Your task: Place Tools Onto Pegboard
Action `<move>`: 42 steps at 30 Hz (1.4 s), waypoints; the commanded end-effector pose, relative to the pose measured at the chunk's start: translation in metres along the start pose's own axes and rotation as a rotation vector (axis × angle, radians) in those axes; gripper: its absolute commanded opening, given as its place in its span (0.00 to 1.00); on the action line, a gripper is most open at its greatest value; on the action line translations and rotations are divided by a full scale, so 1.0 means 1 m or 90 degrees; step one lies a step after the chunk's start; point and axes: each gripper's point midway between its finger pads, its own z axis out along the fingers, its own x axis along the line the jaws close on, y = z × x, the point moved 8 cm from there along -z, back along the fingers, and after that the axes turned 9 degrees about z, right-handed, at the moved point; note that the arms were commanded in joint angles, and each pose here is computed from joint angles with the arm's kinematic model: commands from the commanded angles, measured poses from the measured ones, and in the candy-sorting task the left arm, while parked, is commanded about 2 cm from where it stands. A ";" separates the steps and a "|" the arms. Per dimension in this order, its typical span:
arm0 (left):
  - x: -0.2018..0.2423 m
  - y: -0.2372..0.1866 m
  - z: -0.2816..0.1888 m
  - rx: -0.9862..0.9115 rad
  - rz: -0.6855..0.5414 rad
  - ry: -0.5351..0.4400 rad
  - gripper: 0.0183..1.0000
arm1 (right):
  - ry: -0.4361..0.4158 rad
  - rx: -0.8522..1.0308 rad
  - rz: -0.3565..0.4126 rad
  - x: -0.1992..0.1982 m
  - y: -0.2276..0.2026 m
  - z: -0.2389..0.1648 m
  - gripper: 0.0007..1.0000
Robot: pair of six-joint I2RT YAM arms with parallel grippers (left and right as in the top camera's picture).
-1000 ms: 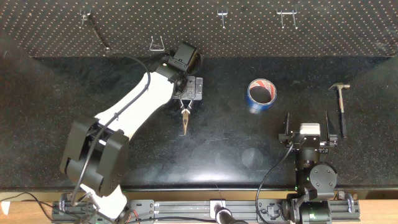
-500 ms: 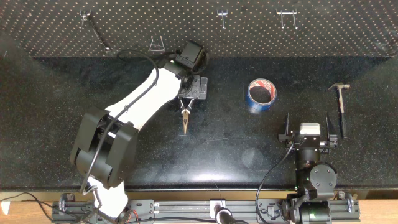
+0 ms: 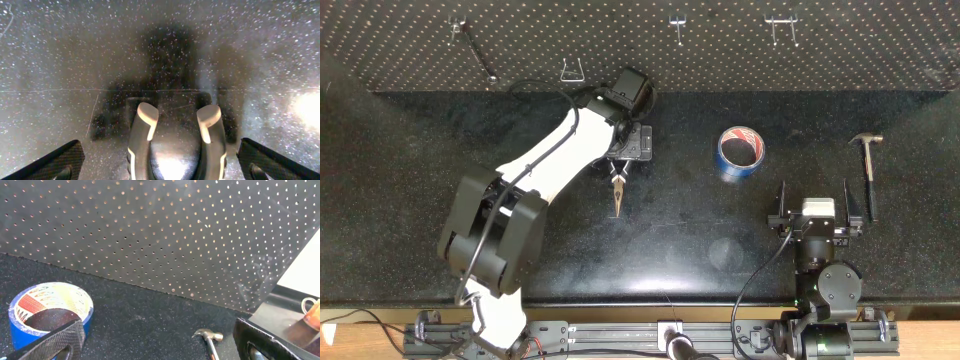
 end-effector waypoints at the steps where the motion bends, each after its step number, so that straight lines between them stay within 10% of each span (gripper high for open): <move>1: -0.005 0.001 0.008 0.015 -0.010 -0.009 1.00 | -0.014 0.008 -0.007 -0.002 -0.002 0.000 0.98; 34: -0.007 -0.001 0.013 0.031 -0.042 -0.029 1.00 | -0.014 0.008 -0.007 -0.002 -0.002 0.000 0.98; 42: -0.007 -0.001 0.013 0.032 -0.042 -0.031 0.85 | -0.014 0.008 -0.007 -0.002 -0.002 0.000 0.98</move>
